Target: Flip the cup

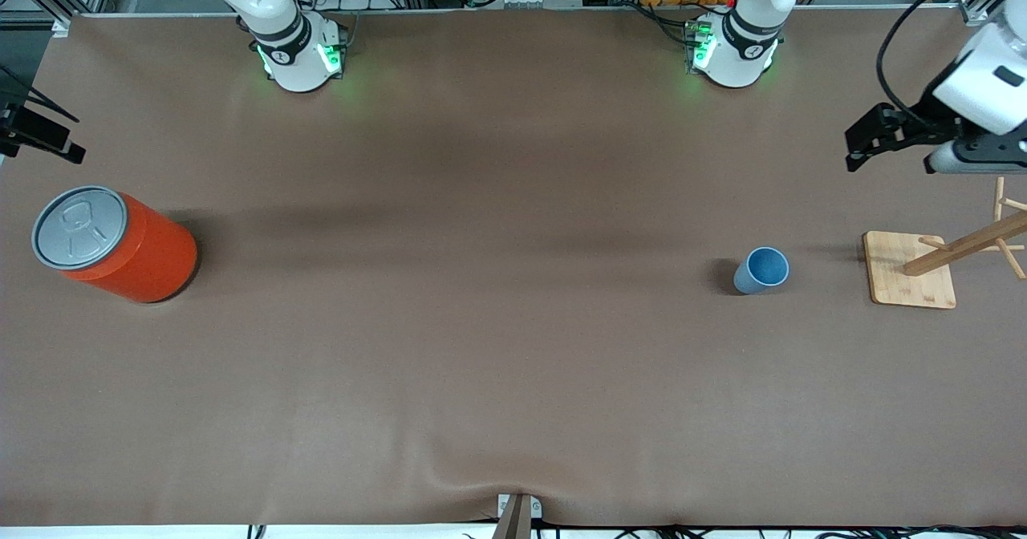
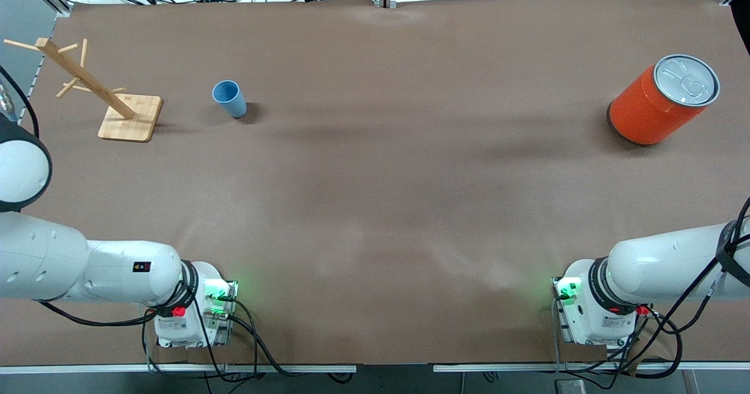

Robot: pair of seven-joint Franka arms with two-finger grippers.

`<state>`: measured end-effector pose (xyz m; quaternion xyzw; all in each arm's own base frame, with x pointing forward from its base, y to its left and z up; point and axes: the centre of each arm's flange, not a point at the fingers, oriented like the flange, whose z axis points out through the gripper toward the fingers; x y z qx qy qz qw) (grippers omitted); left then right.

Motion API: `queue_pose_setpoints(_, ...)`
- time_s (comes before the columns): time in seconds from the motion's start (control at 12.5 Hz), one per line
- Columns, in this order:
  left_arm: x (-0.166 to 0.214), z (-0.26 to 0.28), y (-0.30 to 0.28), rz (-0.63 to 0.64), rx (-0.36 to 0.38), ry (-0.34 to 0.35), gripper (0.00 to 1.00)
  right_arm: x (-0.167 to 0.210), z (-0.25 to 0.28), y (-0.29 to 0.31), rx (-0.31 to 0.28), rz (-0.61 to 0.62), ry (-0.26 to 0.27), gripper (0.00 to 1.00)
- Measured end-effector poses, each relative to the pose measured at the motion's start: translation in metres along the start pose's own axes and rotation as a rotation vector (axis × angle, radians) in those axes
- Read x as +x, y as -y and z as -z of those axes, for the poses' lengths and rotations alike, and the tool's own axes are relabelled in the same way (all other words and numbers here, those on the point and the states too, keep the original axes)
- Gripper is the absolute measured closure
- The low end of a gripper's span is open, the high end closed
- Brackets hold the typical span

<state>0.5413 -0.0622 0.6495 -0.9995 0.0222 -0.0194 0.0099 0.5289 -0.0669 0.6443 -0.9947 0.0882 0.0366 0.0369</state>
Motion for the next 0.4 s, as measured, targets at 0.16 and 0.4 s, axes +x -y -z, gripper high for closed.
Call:
queue_pose_setpoints(0.16,-0.009,0.001,0.018,0.002,0.000,0.017,0.00,-0.003,-0.002,0.007,-0.001,0.001,0.022,0.00)
queue_pose_setpoints(0.4,-0.020,0.006,0.025,0.008,0.001,0.013,0.00,-0.006,-0.005,0.007,-0.002,0.000,0.054,0.00)
